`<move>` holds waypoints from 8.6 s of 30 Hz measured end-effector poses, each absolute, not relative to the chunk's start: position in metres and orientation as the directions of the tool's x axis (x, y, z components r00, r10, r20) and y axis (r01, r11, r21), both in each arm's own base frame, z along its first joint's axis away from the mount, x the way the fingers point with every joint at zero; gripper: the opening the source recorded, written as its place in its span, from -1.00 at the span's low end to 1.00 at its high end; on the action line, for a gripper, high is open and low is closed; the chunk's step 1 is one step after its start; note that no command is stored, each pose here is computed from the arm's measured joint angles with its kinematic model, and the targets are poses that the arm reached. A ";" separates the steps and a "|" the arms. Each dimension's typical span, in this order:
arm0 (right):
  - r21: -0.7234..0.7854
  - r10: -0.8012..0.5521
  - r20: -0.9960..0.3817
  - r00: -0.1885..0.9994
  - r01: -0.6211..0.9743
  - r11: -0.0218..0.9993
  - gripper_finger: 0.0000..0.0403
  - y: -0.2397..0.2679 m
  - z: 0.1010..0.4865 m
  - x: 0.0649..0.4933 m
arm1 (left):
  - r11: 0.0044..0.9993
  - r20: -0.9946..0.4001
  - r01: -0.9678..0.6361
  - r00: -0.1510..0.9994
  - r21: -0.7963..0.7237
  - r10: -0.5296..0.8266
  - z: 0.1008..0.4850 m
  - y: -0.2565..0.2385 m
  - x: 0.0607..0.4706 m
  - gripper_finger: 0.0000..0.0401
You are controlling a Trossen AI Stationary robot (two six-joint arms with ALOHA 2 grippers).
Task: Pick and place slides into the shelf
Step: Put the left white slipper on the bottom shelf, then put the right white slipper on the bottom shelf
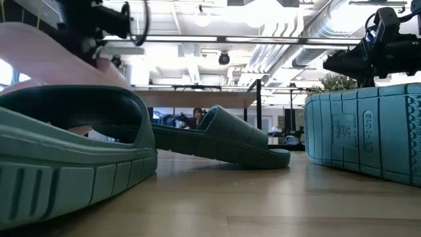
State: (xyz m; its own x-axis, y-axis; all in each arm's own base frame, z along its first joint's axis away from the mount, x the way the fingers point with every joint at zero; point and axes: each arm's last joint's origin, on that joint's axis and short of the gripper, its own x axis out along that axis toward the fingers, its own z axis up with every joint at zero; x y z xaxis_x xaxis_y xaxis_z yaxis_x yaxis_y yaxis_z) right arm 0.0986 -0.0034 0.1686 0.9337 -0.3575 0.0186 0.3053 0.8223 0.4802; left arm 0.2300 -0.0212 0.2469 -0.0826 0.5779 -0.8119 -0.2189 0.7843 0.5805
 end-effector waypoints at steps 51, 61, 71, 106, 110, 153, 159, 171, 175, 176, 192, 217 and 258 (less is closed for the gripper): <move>0.479 -0.358 0.019 0.934 0.306 0.823 -1.00 -0.003 0.169 0.099 | 0.698 -0.738 -0.242 -0.169 0.674 0.654 0.159 0.033 0.205 -0.69; 0.479 -0.360 0.019 0.933 0.307 0.823 -1.00 -0.004 0.169 0.099 | 0.723 -0.750 -0.200 -0.203 0.661 0.629 0.165 0.032 0.204 -0.38; 0.478 -0.363 0.019 0.931 0.311 0.821 -1.00 -0.004 0.169 0.099 | 0.808 -0.799 -0.101 -0.263 0.580 0.541 0.203 0.020 0.210 -0.26; 0.486 -0.343 0.019 0.939 0.291 0.824 -1.00 -0.003 0.169 0.099 | 0.969 -0.993 -0.239 0.084 0.058 0.080 0.159 -0.062 0.158 -0.98; 0.485 -0.343 0.019 0.939 0.291 0.824 -1.00 -0.003 0.169 0.099 | 0.967 -0.984 -0.244 0.138 0.073 0.109 0.155 -0.061 0.160 -0.96; 0.508 -0.343 0.020 0.939 0.286 0.812 -1.00 -0.003 0.169 0.099 | 0.820 -0.860 -0.433 0.169 0.375 0.482 0.126 -0.016 0.171 -1.00; 0.508 -0.343 0.019 0.939 0.287 0.812 -1.00 -0.003 0.169 0.099 | 0.803 -0.844 -0.448 0.171 0.393 0.508 0.126 -0.002 0.176 -1.00; 0.508 -0.346 0.019 0.938 0.288 0.811 -1.00 -0.003 0.169 0.099 | 0.779 -0.839 -0.462 0.123 0.425 0.530 0.127 0.028 0.178 -1.00; 0.508 -0.358 0.019 0.933 0.299 0.807 -1.00 -0.003 0.169 0.099 | 0.770 -0.842 -0.479 0.108 0.421 0.528 0.127 0.034 0.177 -1.00; 0.508 -0.359 0.019 0.933 0.300 0.807 -1.00 -0.004 0.169 0.099 | 0.771 -0.846 -0.483 0.107 0.415 0.522 0.127 0.035 0.177 -1.00; 0.504 -0.359 0.019 0.933 0.301 0.810 -1.00 -0.003 0.169 0.099 | 0.897 -0.879 -0.371 0.309 0.241 0.364 0.147 0.007 0.184 -0.99; 0.502 -0.372 0.019 0.928 0.313 0.806 -1.00 -0.004 0.169 0.098 | 0.975 -0.576 0.159 0.787 -0.155 -0.219 0.301 -0.086 0.178 -0.43; 0.501 -0.392 0.012 0.920 0.333 0.798 -1.00 -0.004 0.168 0.099 | 0.819 -0.802 -0.081 0.165 0.569 0.574 0.185 -0.216 0.228 -0.37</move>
State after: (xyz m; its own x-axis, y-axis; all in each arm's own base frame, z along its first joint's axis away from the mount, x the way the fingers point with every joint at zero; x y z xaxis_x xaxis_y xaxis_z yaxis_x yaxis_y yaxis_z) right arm 0.0987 -0.0044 0.1681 0.9200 -0.3917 0.0122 0.3333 0.7985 0.5014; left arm 0.2281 -0.2157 0.1852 0.1654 0.5735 -0.8023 -0.0808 0.8187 0.5686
